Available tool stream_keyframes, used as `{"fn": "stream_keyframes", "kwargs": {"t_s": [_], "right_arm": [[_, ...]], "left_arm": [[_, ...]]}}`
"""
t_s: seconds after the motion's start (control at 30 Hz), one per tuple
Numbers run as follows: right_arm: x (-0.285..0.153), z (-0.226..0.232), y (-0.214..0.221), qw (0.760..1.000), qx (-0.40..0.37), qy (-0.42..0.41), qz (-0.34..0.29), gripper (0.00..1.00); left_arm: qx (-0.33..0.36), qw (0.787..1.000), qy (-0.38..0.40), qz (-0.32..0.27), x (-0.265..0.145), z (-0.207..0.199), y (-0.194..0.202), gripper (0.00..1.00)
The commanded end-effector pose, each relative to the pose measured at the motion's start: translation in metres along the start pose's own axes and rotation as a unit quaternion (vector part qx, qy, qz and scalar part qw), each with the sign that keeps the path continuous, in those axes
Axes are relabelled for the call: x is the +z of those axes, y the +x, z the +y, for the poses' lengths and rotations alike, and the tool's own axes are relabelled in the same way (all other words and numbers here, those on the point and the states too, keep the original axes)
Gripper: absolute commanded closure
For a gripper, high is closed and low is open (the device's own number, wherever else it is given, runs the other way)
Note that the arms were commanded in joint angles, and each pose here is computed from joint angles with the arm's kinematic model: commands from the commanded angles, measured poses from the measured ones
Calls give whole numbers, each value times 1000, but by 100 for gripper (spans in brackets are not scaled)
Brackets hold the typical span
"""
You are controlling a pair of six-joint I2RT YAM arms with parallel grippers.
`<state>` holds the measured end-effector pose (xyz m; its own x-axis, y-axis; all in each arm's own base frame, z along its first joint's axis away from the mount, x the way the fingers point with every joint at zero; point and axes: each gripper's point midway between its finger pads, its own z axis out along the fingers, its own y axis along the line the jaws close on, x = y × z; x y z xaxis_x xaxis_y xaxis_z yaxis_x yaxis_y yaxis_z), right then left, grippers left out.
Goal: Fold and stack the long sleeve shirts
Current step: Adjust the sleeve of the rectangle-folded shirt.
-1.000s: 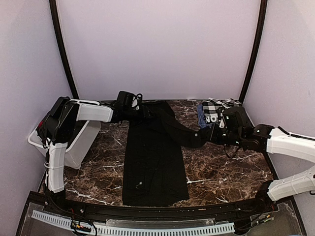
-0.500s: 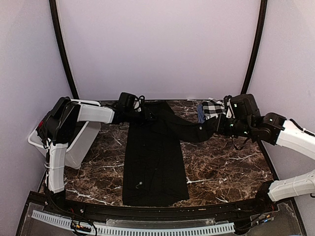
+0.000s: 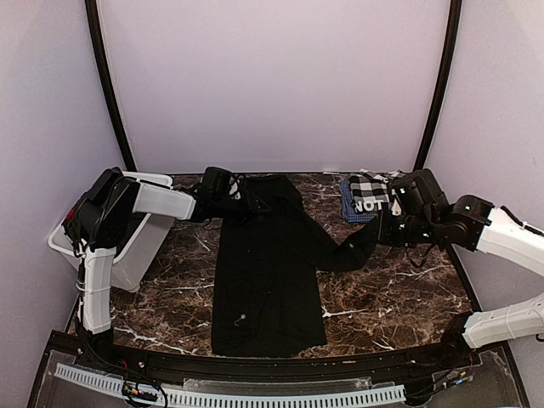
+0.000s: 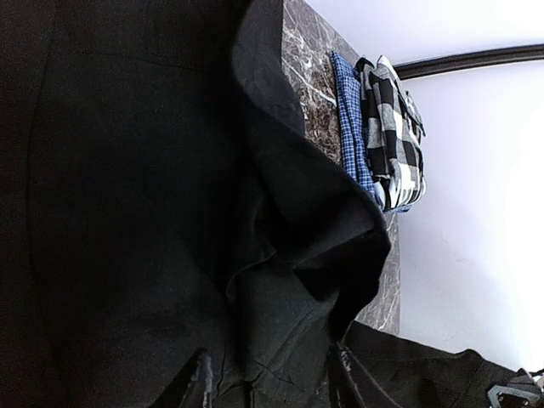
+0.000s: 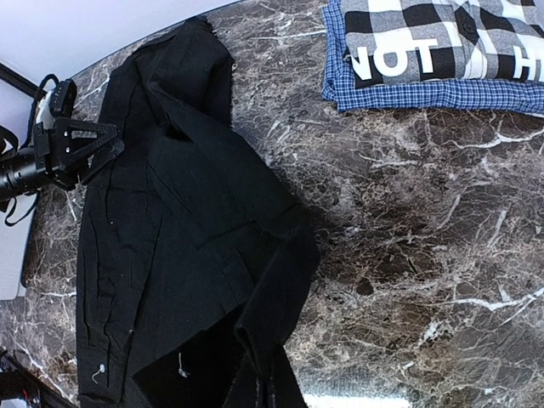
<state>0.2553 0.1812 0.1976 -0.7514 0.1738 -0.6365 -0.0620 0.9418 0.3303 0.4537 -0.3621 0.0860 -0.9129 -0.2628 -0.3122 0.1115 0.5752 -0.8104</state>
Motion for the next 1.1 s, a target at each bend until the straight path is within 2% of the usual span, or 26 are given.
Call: {"fn": "stream_keyframes", "kwargs": {"t_s": [0.0,0.23,0.4,0.57,0.77,0.9,1.07], "right_arm": [[6,8,5,1000,-1,-17,9,100],[11,22,1,999,-7,-43,7,100],[13,34,-6,998,-21,-59,2,100],[14,41,-13,997,-31,-66,-2,100],[14,47,-17,997,-38,-74,-6,100],[13,50,-19,996,-42,-77,-6,100],[10,54,-22,995,-45,-86,-8,100]], "left_arm": [[-8,998,43,-39,-18,-40,-20,52],[-4,999,19,-46,2,-34,-28,50],[45,998,-10,-47,22,-43,-25,50],[96,991,-75,-55,34,-39,-20,50],[106,988,-94,-60,45,-42,-22,52],[112,988,-87,-63,55,-48,-28,57],[120,985,-102,-68,62,-45,-35,72]]}}
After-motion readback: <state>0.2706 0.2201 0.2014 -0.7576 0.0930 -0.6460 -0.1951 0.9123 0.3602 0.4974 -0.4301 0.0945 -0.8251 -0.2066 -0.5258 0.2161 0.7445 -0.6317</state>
